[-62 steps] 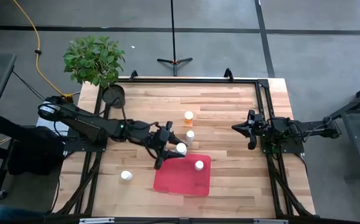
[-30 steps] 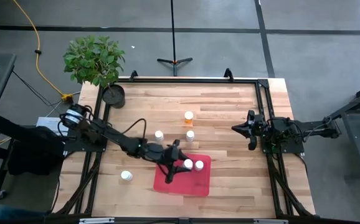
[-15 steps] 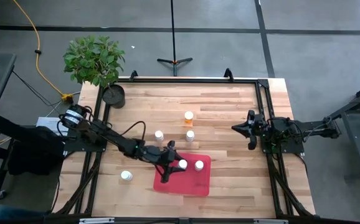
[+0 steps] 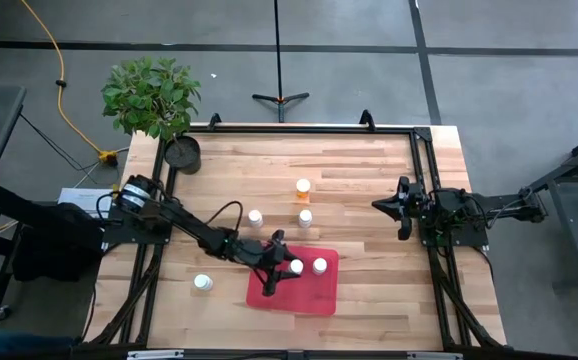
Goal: Pick and place pill bottles into a basket
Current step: Put the white pill bottle into the bin
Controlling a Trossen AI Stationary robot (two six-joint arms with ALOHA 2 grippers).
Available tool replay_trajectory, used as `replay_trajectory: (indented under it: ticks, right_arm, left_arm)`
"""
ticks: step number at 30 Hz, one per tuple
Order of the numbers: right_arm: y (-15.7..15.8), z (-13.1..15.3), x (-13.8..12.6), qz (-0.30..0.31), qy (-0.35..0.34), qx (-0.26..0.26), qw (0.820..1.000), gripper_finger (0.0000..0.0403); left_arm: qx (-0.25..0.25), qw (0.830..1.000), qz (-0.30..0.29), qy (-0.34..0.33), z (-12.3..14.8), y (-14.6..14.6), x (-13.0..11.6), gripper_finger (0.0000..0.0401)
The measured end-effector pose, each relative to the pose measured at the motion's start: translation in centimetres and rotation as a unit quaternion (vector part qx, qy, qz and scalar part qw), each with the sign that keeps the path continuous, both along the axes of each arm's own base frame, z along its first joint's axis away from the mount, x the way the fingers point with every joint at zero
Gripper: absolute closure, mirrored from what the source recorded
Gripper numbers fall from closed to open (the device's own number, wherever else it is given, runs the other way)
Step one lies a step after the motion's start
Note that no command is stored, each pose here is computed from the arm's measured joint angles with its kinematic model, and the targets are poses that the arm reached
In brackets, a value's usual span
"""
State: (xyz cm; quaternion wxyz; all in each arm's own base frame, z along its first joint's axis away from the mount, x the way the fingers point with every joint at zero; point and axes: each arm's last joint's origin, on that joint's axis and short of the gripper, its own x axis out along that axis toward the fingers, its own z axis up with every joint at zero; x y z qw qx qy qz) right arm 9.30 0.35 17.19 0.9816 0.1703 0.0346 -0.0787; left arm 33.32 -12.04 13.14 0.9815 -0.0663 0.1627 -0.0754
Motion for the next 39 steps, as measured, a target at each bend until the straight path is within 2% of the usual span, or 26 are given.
replay_trajectory:
  ticks: [16,22,27,29,39]
  right_arm:
    - [-0.01,0.0,0.0,-0.002,0.0,-0.002,1.0,0.0403]
    - [-0.01,0.0,0.0,-0.002,0.0,0.001,1.0,0.0403]
    - [-0.01,0.0,0.0,-0.002,0.0,0.002,1.0,0.0403]
    - [-0.01,0.0,0.0,-0.002,0.0,0.002,1.0,0.0403]
    - [-0.03,0.0,-0.01,-0.006,0.0,0.001,1.0,0.0403]
  left_arm:
    - [0.009,1.0,-0.005,0.007,-0.62,-0.03,0.07,0.019]
    - [-0.009,1.0,0.01,0.008,-0.57,0.01,0.11,0.019]
    - [-0.02,0.998,0.058,0.01,-0.63,0.26,0.12,0.012]
    - [-0.021,0.998,0.059,0.01,-0.63,0.26,0.12,0.0113]
    - [-0.026,0.998,0.047,0.019,-0.91,0.19,0.02,0.0195]
